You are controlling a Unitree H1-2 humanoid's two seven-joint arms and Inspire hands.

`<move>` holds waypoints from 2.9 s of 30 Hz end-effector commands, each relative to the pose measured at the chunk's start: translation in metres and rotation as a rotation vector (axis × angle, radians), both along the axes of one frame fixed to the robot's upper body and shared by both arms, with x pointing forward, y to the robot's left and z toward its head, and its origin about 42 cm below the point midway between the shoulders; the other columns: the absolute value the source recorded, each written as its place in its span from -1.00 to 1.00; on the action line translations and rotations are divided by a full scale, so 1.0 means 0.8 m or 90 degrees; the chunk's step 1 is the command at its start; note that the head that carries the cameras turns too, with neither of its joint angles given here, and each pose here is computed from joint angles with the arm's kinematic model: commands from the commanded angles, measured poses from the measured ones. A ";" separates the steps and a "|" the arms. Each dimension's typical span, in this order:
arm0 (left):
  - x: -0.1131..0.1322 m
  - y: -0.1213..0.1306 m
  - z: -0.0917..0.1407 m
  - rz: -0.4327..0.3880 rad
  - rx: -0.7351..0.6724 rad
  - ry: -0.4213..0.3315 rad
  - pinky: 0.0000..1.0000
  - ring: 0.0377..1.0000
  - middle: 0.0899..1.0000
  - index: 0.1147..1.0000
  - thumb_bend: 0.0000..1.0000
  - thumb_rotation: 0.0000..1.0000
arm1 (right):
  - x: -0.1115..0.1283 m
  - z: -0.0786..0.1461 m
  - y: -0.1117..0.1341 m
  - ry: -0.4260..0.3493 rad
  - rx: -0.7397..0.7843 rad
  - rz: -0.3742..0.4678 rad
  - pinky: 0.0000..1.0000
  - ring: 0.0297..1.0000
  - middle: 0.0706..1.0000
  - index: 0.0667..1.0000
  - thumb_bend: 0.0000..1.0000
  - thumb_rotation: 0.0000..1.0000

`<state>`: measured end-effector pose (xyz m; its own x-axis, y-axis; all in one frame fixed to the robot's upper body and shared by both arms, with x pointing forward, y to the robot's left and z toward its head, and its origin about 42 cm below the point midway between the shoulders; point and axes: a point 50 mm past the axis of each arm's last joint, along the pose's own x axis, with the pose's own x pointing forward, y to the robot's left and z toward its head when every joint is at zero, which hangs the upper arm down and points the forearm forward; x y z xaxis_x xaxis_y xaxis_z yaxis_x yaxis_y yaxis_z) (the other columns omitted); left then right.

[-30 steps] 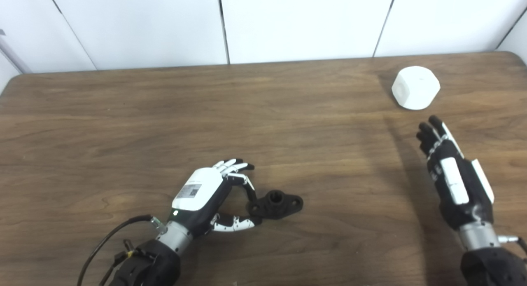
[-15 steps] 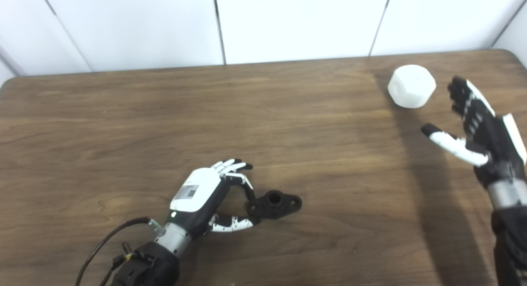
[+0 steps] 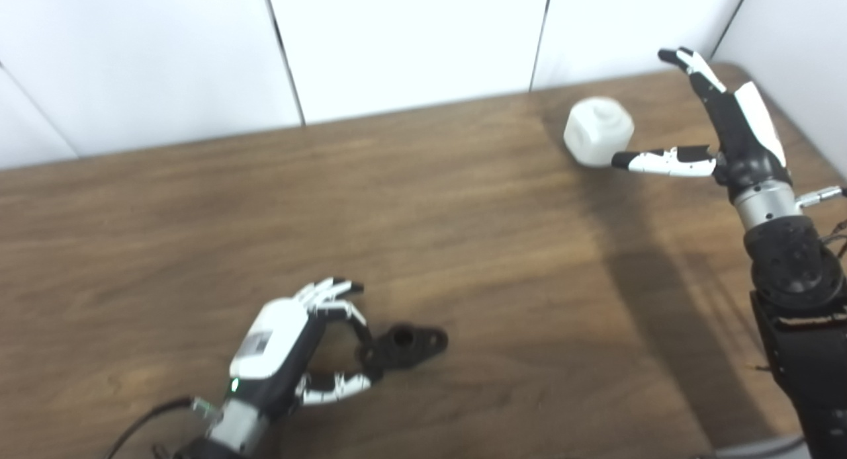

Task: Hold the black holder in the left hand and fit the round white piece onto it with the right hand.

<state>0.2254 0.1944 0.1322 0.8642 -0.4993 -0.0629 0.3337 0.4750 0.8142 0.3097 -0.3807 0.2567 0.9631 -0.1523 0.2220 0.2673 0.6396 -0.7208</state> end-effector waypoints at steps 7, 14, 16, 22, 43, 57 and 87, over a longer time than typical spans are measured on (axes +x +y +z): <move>-0.024 0.014 -0.042 -0.002 0.046 0.095 0.81 0.84 0.69 -0.15 0.00 -0.92 | 0.042 0.051 -0.011 0.016 -0.107 -0.016 0.82 0.99 1.00 0.81 0.81 -0.44; -0.026 0.017 -0.054 -0.002 0.033 0.093 0.80 0.84 0.69 -0.15 0.00 -0.91 | 0.065 0.062 -0.012 0.043 -0.138 -0.009 0.79 1.00 1.00 0.77 0.87 -0.50; -0.027 0.017 -0.053 -0.001 0.035 0.092 0.80 0.84 0.69 -0.15 0.00 -0.91 | 0.072 0.065 -0.012 0.061 -0.151 -0.004 0.76 1.00 1.00 0.76 0.89 -0.52; -0.026 0.018 -0.054 -0.002 0.028 0.091 0.81 0.84 0.69 -0.15 0.00 -0.91 | 0.082 0.074 -0.012 0.112 -0.188 0.007 0.75 1.00 1.00 0.76 0.91 -0.60; -0.025 0.019 -0.058 0.000 0.023 0.091 0.82 0.84 0.69 -0.15 0.00 -0.91 | 0.119 0.089 -0.016 0.232 -0.279 0.009 1.00 1.00 1.00 0.72 0.85 -0.73; -0.025 0.018 -0.061 0.000 0.030 0.091 0.82 0.84 0.69 -0.15 0.00 -0.91 | 0.152 0.076 -0.018 0.258 -0.294 0.004 1.00 1.00 1.00 0.76 0.80 -0.71; -0.022 0.015 -0.063 0.000 0.026 0.084 0.81 0.82 0.67 -0.15 0.00 -0.90 | 0.186 0.057 -0.007 0.284 -0.302 0.014 1.00 1.00 1.00 0.71 0.79 -0.68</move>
